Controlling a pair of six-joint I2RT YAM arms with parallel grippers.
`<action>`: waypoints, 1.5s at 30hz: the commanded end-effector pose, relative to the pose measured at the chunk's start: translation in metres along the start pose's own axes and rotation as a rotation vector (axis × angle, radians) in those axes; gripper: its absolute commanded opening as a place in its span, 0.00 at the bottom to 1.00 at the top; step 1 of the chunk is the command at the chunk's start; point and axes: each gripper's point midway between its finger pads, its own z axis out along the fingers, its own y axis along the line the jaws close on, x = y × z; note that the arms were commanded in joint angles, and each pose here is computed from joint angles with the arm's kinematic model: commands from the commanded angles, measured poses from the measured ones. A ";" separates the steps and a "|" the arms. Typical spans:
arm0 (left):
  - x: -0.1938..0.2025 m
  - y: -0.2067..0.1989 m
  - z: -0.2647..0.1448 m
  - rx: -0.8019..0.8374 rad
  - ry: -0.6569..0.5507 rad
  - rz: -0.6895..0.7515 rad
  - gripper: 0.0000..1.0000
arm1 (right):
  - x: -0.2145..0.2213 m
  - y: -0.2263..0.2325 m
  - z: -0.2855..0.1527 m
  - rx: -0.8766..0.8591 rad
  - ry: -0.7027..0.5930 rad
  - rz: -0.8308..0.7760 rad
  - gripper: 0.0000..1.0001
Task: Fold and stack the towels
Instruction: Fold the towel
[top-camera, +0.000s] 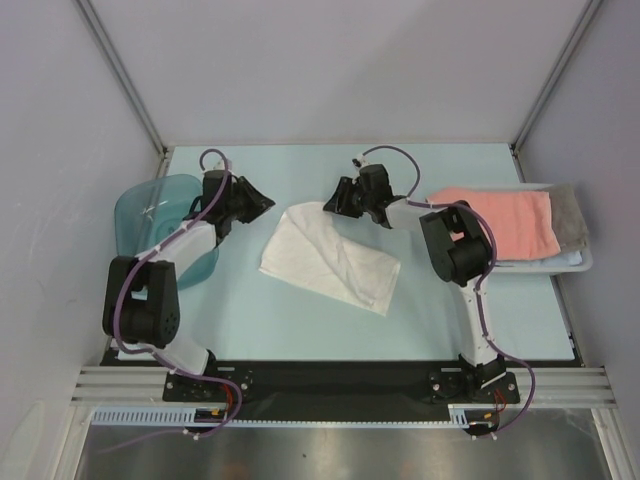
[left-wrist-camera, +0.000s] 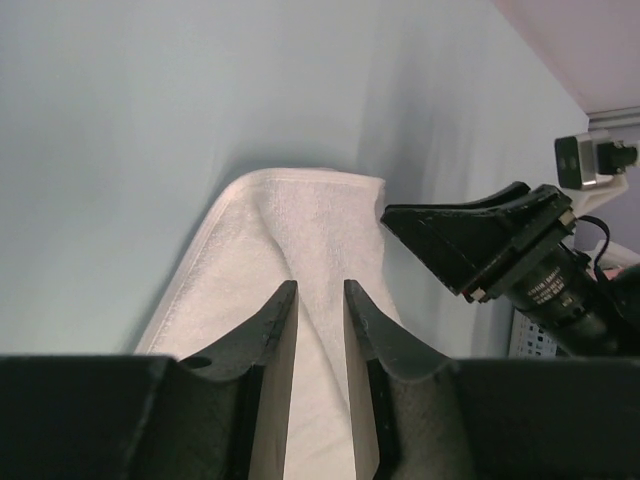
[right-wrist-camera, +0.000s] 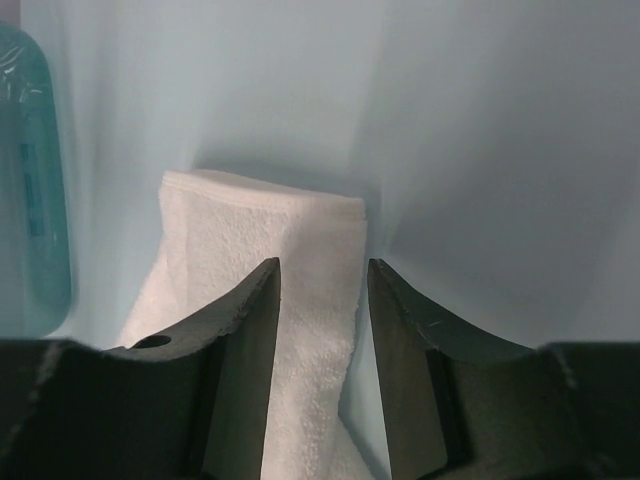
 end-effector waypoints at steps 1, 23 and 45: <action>-0.008 -0.017 -0.023 0.060 -0.042 0.051 0.31 | -0.024 0.019 0.009 -0.097 -0.060 0.003 0.46; -0.013 -0.042 -0.089 0.130 -0.106 0.125 0.32 | -0.050 0.081 -0.025 -0.219 -0.137 -0.044 0.04; -0.021 -0.002 -0.078 -0.037 -0.137 0.100 0.41 | 0.106 0.174 -0.027 -0.321 0.141 -0.198 0.29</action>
